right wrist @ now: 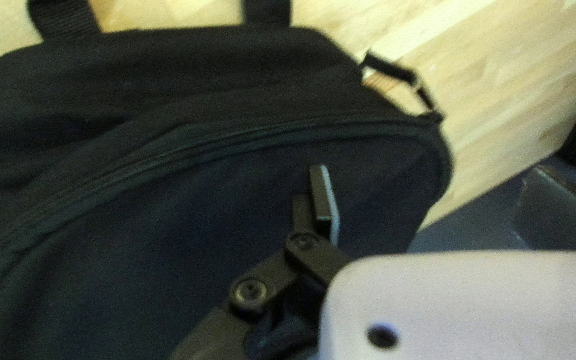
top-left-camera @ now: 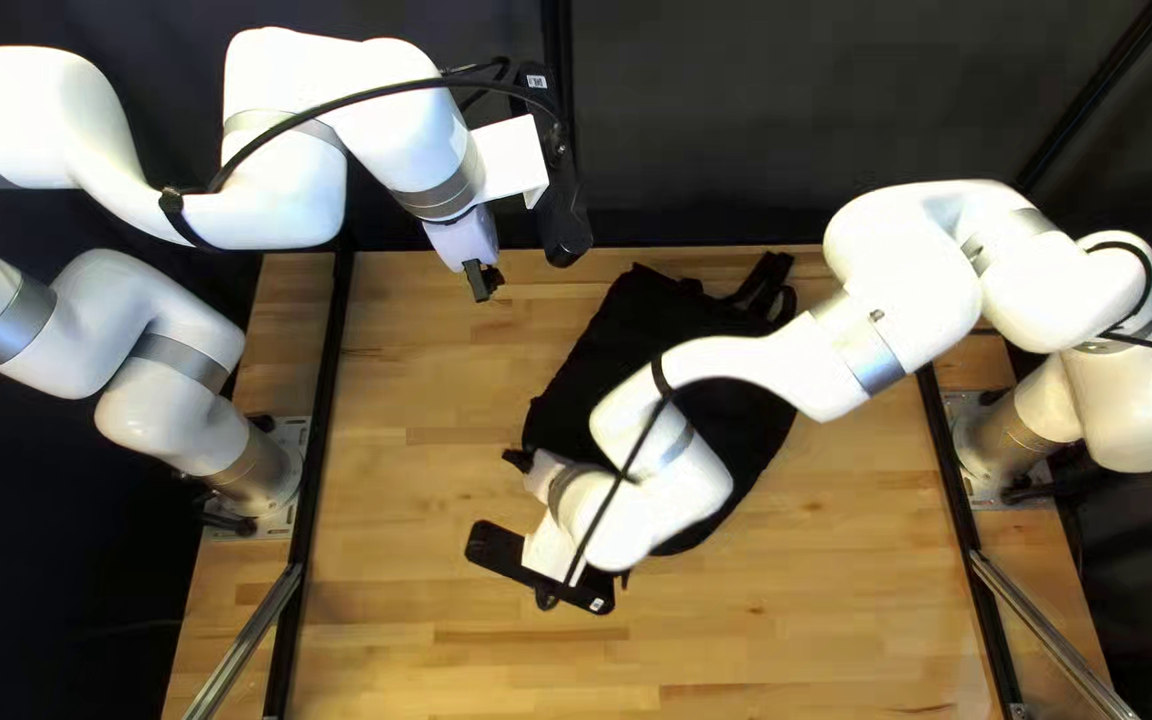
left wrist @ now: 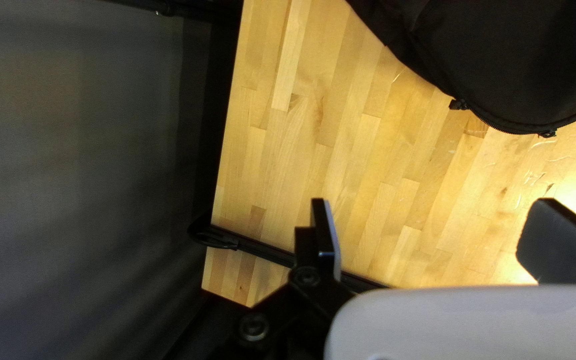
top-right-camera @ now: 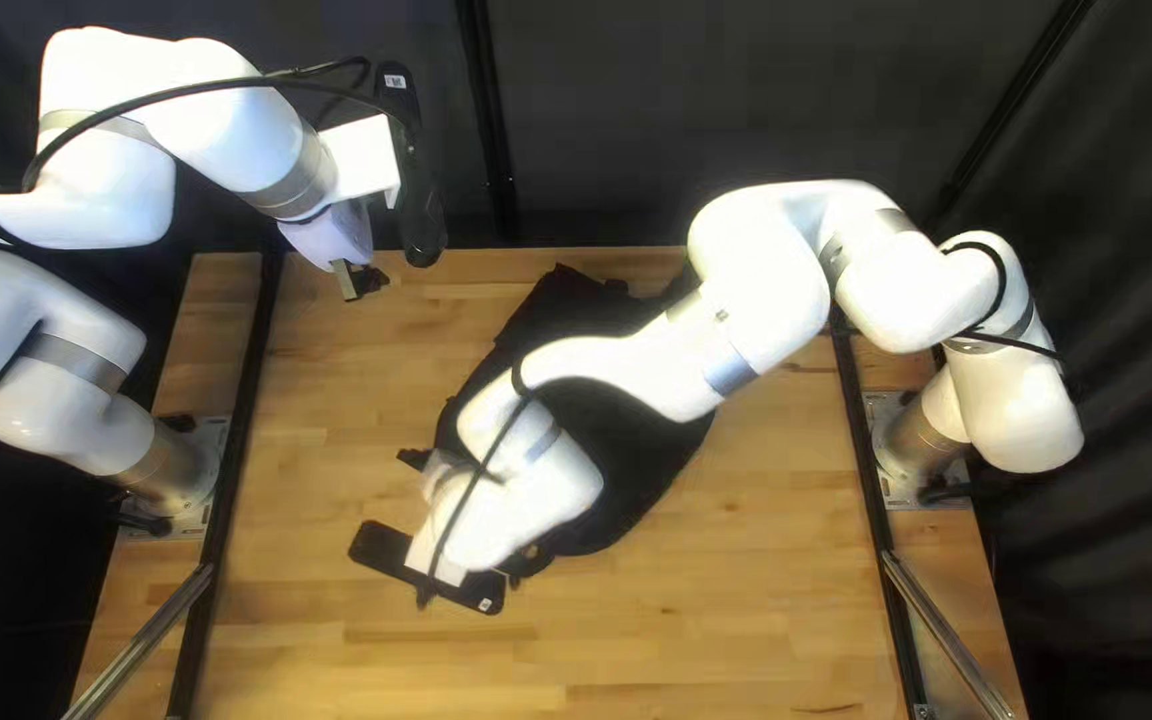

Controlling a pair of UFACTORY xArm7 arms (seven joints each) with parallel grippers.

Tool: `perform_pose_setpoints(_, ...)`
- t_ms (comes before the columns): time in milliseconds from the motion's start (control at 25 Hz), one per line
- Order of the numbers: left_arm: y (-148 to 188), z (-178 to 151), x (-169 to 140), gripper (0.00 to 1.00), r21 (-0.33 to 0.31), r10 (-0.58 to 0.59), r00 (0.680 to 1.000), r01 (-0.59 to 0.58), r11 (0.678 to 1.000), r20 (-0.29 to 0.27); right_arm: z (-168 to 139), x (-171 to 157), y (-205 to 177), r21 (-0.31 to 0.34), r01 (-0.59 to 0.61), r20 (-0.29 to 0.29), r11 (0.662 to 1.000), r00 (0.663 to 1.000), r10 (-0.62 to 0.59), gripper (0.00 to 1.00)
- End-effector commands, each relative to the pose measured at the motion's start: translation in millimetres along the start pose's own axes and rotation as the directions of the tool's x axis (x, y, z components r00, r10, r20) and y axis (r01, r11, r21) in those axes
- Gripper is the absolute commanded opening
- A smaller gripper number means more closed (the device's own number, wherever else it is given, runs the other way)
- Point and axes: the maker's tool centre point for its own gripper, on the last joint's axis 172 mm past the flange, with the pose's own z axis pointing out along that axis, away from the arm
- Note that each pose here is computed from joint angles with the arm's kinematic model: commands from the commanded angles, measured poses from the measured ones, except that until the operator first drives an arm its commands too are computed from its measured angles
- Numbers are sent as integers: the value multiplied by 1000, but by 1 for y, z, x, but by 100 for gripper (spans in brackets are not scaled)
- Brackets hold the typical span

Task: Remove a lunch box from a kids backpack

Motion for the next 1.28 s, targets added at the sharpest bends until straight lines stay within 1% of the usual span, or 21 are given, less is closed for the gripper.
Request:
perform_pose_setpoints(40,0,0,0,100,0,0,1000,0,1000,0,11,12,-1,18,-26,-47,1000,999,27,100)
perform_pose_setpoints(200,0,0,0,100,0,0,1000,0,1000,0,20,21,-1,24,-66,-59,998,996,67,100)
perform_pose_setpoints(280,0,0,0,100,0,0,1000,0,1000,0,25,26,2,13,-102,-44,995,994,102,100)
perform_pose_setpoints(440,0,0,0,100,0,0,1000,0,1000,0,37,31,8,-7,-157,4,988,988,157,100)
perform_pose_setpoints(640,0,0,0,100,0,0,1000,0,1000,0,51,27,13,-4,-193,69,981,979,193,100)
perform_pose_setpoints(760,0,0,0,100,0,0,1000,0,1000,0,64,26,12,8,-199,93,980,976,197,100)
perform_pose_setpoints(960,0,0,0,100,0,0,1000,0,1000,0,87,18,8,29,-201,112,979,974,197,100)
perform_pose_setpoints(1120,0,0,0,100,0,0,1000,0,1000,0,91,11,8,39,-200,121,979,973,194,100)
perform_pose_setpoints(1200,0,0,0,100,0,0,1000,0,1000,0,92,10,8,44,-198,129,979,973,191,97)
perform_pose_setpoints(1280,0,0,0,100,0,0,1000,0,1000,0,92,8,10,51,-194,140,980,973,185,97)
